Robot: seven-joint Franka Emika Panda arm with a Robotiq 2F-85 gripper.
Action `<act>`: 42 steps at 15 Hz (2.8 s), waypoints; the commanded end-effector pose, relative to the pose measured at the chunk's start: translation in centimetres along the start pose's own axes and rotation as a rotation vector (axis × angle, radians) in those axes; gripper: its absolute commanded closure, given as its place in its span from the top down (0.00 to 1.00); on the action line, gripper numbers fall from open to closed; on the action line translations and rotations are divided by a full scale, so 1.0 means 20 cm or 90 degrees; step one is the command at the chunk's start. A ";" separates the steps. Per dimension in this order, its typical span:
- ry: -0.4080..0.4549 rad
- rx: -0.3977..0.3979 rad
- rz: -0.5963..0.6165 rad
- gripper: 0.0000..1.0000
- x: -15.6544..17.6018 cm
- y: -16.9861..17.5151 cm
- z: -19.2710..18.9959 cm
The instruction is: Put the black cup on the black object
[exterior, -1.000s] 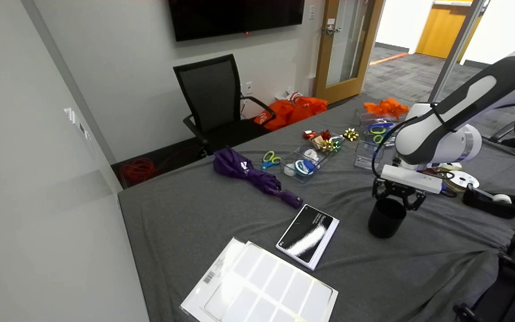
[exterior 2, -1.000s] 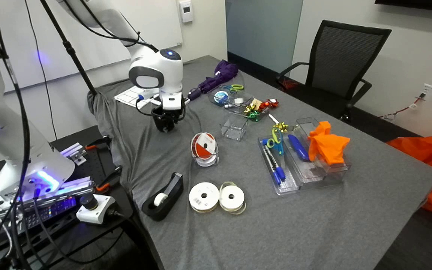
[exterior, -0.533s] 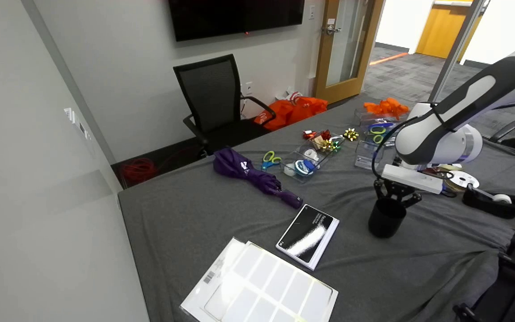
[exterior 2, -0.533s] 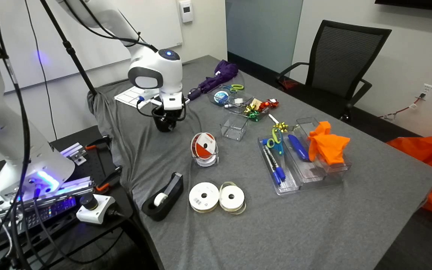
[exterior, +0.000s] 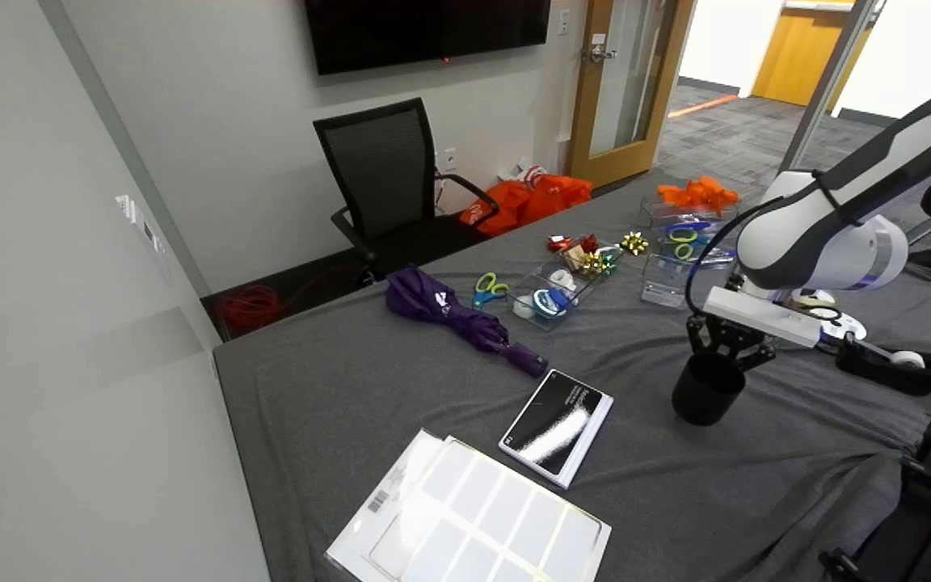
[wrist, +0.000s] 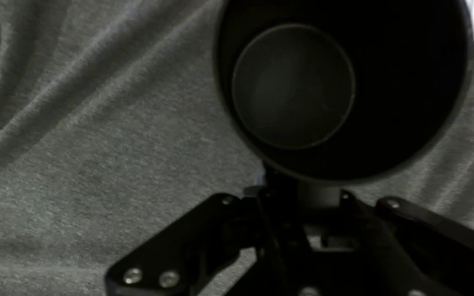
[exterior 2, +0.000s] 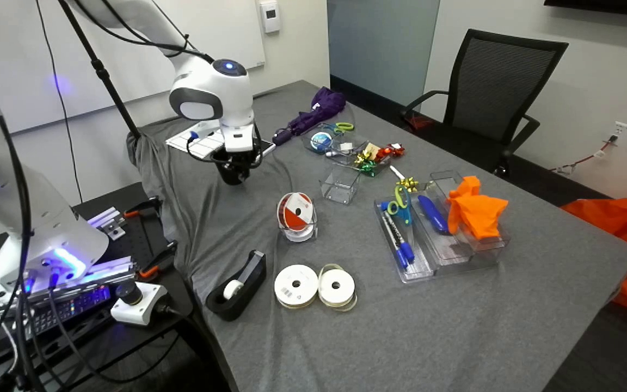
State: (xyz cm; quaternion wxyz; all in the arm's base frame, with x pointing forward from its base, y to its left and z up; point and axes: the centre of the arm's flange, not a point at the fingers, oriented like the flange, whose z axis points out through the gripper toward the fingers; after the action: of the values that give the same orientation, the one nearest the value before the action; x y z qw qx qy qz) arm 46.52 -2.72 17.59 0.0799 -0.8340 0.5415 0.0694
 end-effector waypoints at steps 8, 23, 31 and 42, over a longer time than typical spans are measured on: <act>-0.069 0.128 0.208 0.05 -0.43 -0.47 -0.40; -0.054 0.051 0.309 0.05 -0.36 -0.77 -0.06; -0.049 0.045 0.321 0.05 -0.35 -0.74 0.00; -0.026 0.054 0.298 0.05 -0.50 -0.79 0.18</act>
State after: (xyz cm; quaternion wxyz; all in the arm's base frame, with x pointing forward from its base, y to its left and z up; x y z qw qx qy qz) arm 56.24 12.31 17.52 0.1031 -0.6815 0.7185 0.0931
